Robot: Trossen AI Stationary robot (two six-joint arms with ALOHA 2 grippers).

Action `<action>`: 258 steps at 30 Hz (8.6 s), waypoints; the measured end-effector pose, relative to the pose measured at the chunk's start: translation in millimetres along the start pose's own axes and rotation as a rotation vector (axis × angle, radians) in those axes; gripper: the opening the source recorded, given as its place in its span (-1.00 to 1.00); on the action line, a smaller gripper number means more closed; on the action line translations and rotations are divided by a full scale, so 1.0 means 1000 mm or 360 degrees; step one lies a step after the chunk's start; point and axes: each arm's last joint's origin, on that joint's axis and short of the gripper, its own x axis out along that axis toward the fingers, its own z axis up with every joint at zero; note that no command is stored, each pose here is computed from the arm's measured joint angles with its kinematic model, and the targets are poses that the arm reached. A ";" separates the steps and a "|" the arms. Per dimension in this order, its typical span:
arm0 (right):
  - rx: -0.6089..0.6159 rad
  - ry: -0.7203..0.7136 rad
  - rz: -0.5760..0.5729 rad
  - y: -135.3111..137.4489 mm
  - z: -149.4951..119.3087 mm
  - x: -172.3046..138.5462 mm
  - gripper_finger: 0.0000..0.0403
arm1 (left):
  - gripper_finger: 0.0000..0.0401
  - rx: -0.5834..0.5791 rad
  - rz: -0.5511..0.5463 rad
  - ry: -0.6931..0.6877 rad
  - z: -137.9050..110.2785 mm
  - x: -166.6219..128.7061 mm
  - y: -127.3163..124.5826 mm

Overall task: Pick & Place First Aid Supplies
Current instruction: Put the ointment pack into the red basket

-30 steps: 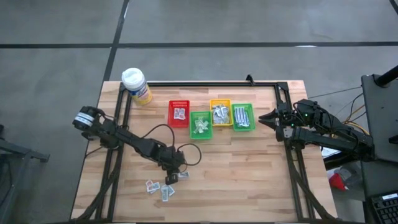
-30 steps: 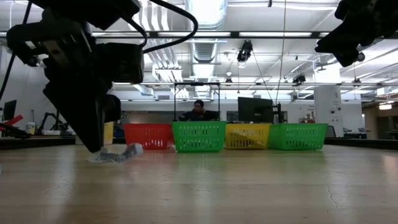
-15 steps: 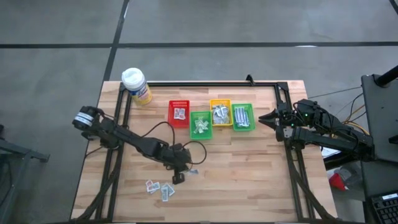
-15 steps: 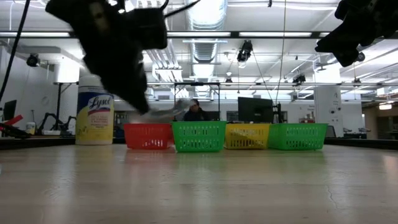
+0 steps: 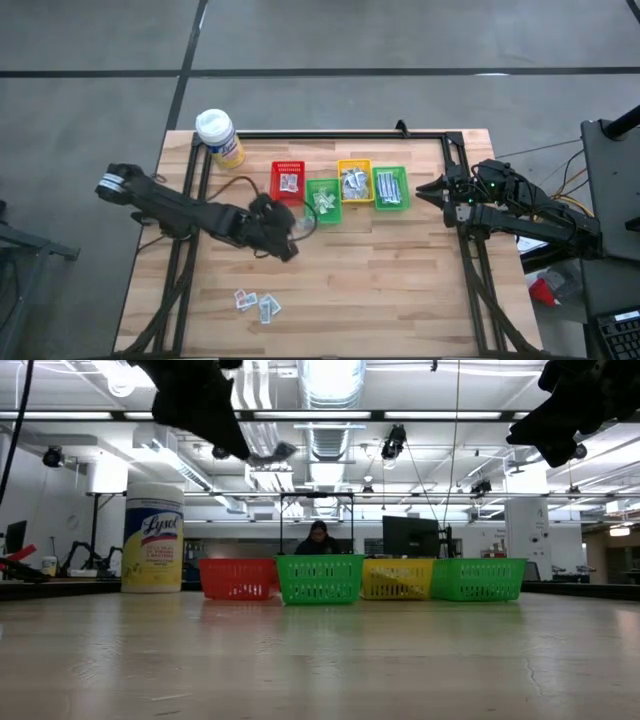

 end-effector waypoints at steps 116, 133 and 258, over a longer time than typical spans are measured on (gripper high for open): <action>0.0000 0.0000 0.0001 0.000 0.000 0.000 -0.58 | -0.34 -0.0364 -0.0498 0.0984 -0.072 -0.024 -0.036; 0.0000 0.0000 0.0001 0.000 0.000 0.000 -0.66 | -0.34 -0.0180 -0.0598 0.1189 -0.134 -0.010 -0.028; -0.0001 -0.0001 -0.0001 0.000 0.000 0.000 -0.64 | -1.00 -0.1214 0.0873 -0.0220 0.056 0.098 0.100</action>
